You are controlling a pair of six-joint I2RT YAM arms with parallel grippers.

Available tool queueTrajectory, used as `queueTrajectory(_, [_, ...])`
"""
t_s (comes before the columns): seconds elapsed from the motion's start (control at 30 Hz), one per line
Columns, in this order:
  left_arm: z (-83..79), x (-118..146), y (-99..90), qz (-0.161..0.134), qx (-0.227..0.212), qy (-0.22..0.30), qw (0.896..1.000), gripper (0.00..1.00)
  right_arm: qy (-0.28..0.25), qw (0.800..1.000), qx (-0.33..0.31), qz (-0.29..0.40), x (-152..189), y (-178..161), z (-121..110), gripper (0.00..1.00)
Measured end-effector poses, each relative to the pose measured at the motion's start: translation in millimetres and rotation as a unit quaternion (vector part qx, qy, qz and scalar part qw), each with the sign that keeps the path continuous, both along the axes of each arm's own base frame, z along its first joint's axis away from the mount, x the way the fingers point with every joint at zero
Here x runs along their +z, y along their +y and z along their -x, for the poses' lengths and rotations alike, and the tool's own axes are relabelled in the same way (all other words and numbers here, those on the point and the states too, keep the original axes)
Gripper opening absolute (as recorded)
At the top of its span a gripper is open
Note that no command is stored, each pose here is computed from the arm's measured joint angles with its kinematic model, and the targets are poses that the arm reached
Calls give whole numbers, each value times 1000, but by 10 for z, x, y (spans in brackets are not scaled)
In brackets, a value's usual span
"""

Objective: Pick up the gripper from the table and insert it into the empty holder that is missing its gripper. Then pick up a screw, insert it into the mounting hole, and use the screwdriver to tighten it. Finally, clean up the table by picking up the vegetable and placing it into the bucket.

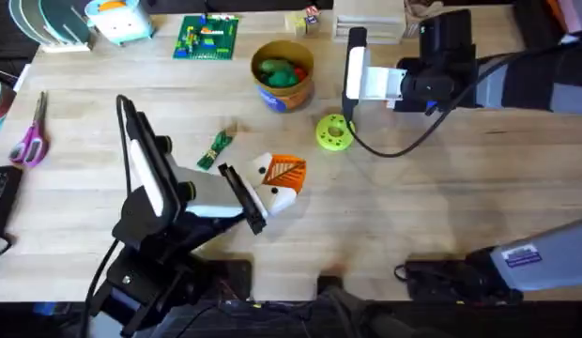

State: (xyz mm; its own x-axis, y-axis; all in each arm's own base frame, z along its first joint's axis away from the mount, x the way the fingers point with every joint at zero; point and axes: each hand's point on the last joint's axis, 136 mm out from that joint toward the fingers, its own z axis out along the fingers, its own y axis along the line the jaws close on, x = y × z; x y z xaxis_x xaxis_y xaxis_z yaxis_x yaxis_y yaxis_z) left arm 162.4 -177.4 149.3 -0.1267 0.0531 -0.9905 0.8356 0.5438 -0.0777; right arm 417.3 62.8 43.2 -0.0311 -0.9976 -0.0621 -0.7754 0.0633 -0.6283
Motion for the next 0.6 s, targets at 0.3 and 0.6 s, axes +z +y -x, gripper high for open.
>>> queueTrajectory(0.3, [1, 0, -1, 0, 0, 0, 1000, 11, 0, 1000, 4, 11, 132, 139, -10, 986])
queueTrajectory(0.6, [-3, 1, 2, 0, 1, 0, 1000, 965, 2, 991, -94, -94, 223, 348, 94, 989])
